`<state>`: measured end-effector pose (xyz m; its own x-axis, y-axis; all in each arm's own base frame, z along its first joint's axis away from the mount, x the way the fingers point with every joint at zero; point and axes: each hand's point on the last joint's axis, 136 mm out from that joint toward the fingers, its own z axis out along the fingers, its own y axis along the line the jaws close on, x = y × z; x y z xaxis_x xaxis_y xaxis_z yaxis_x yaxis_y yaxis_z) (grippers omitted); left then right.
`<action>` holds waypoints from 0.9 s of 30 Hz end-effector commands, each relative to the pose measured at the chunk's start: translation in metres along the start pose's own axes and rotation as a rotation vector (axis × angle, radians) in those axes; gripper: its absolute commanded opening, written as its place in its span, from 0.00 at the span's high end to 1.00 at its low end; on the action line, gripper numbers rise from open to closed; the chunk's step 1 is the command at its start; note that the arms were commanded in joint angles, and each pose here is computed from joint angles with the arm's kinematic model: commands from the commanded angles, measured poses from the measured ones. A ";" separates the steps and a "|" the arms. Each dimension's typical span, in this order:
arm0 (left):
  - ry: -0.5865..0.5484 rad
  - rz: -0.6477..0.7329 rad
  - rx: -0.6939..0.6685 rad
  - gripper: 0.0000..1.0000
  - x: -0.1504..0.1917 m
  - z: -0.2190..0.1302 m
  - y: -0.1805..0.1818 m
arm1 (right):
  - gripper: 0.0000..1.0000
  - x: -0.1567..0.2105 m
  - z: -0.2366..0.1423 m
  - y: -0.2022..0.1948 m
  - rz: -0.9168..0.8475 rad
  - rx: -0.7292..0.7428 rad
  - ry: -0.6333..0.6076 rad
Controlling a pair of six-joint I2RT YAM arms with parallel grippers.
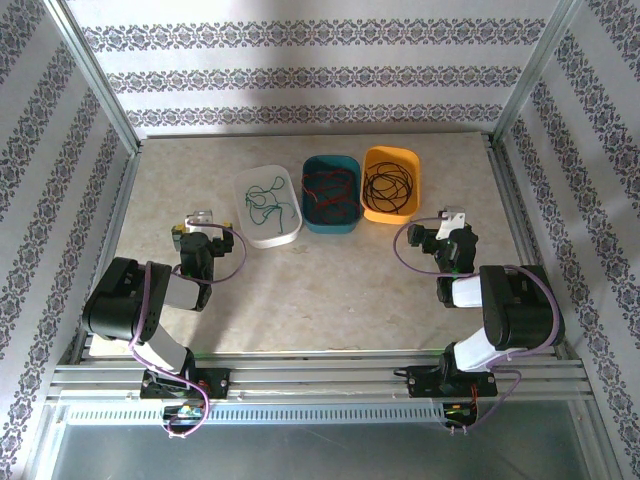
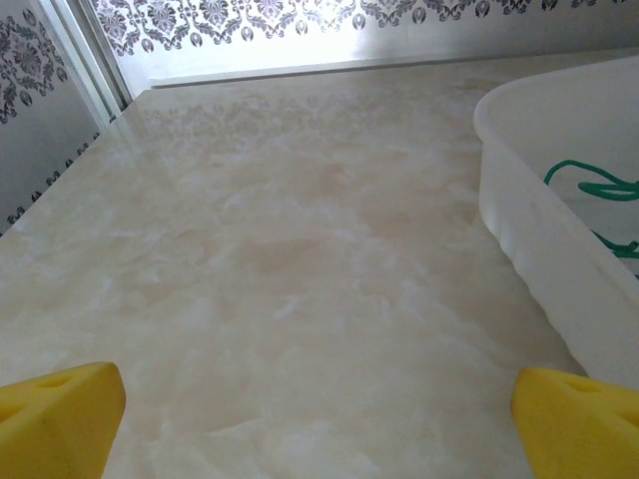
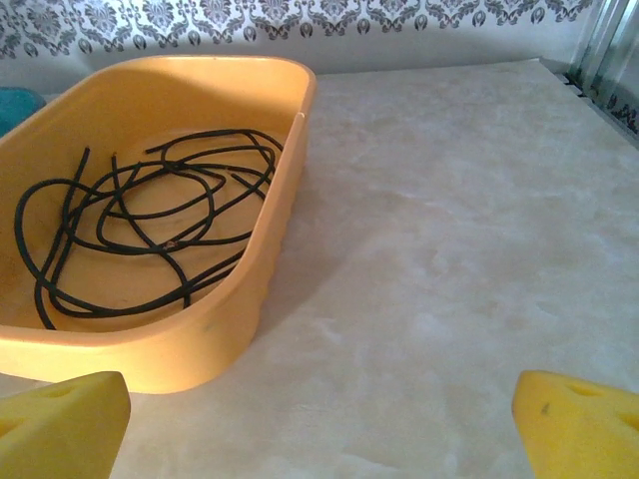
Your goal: Untangle the cables
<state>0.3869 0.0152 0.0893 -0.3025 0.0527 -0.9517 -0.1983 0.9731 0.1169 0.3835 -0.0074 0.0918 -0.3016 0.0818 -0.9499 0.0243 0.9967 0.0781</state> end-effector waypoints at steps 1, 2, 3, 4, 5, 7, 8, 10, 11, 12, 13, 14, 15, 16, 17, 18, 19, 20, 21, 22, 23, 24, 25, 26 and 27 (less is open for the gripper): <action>-0.023 -0.012 -0.002 0.01 -0.008 0.004 0.003 | 0.02 -0.013 0.003 -0.004 -0.020 0.072 -0.025; -0.018 -0.012 0.000 0.01 -0.008 0.004 0.003 | 0.02 -0.012 0.002 -0.006 -0.039 0.113 -0.021; -0.012 -0.014 -0.002 0.01 -0.007 0.004 0.004 | 0.02 -0.012 0.002 -0.005 -0.056 0.136 -0.022; -0.015 -0.012 -0.001 0.01 -0.007 0.004 0.003 | 0.02 -0.014 0.002 -0.003 -0.066 0.135 -0.030; -0.020 -0.011 -0.001 0.01 -0.008 0.004 0.004 | 0.02 -0.013 0.002 -0.001 -0.070 0.130 -0.029; -0.014 -0.012 -0.001 0.01 -0.007 0.004 0.004 | 0.02 -0.015 0.002 0.000 -0.077 0.129 -0.035; -0.017 -0.012 -0.003 0.01 -0.007 0.004 0.004 | 0.02 -0.016 0.002 0.001 -0.081 0.131 -0.039; -0.015 -0.012 -0.002 0.01 -0.007 0.004 0.004 | 0.02 -0.016 0.001 0.002 -0.084 0.131 -0.042; -0.016 -0.013 -0.002 0.01 -0.007 0.004 0.004 | 0.02 -0.016 0.002 0.002 -0.083 0.130 -0.041; -0.016 -0.012 -0.001 0.01 -0.007 0.004 0.004 | 0.02 -0.014 0.002 0.002 -0.078 0.127 -0.035; -0.016 -0.013 -0.003 0.01 -0.008 0.005 0.004 | 0.02 -0.012 0.003 0.002 -0.071 0.115 -0.029; -0.015 -0.014 -0.001 0.01 -0.008 0.005 0.004 | 0.02 -0.011 0.004 0.002 -0.059 0.097 -0.025; -0.011 -0.018 -0.001 0.01 -0.007 0.005 0.004 | 0.02 -0.009 0.004 0.001 -0.054 0.085 -0.013; -0.008 -0.023 0.000 0.01 -0.007 0.006 0.005 | 0.02 -0.009 0.004 0.001 -0.050 0.080 -0.012; 0.000 -0.032 0.002 0.01 -0.007 0.007 0.007 | 0.02 -0.008 0.004 0.000 -0.049 0.081 -0.011; 0.010 -0.044 0.005 0.01 -0.006 0.009 0.009 | 0.02 -0.009 0.004 0.001 -0.048 0.079 -0.011; 0.017 -0.058 0.012 0.01 -0.005 0.010 0.011 | 0.02 -0.008 0.004 0.001 -0.046 0.072 -0.010; 0.020 -0.067 0.015 0.01 -0.004 0.010 0.012 | 0.02 -0.009 0.004 0.001 -0.040 0.061 -0.011; 0.019 -0.067 0.015 0.01 -0.004 0.011 0.012 | 0.02 -0.008 0.004 0.003 -0.038 0.040 -0.008; 0.019 -0.065 0.015 0.01 -0.004 0.010 0.012 | 0.02 -0.013 0.007 0.006 -0.036 0.016 -0.017; 0.021 -0.064 0.015 0.01 -0.004 0.010 0.012 | 0.02 -0.019 0.009 0.011 -0.037 -0.019 -0.027; 0.019 -0.066 0.015 0.01 -0.004 0.010 0.012 | 0.02 -0.019 0.009 0.013 -0.035 -0.045 -0.024; 0.019 -0.067 0.015 0.01 -0.004 0.010 0.012 | 0.02 -0.019 0.009 0.013 -0.032 -0.051 -0.023; 0.019 -0.066 0.015 0.01 -0.004 0.011 0.012 | 0.02 -0.019 0.009 0.013 -0.032 -0.052 -0.023; 0.018 -0.066 0.015 0.01 -0.005 0.011 0.012 | 0.02 -0.019 0.009 0.013 -0.031 -0.053 -0.023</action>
<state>0.3919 0.0284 0.0875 -0.3148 0.0051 -0.9491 -0.2056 0.9759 0.0734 0.3924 -0.0054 0.0963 -0.3095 0.0416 -0.9500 0.0279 0.9990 0.0346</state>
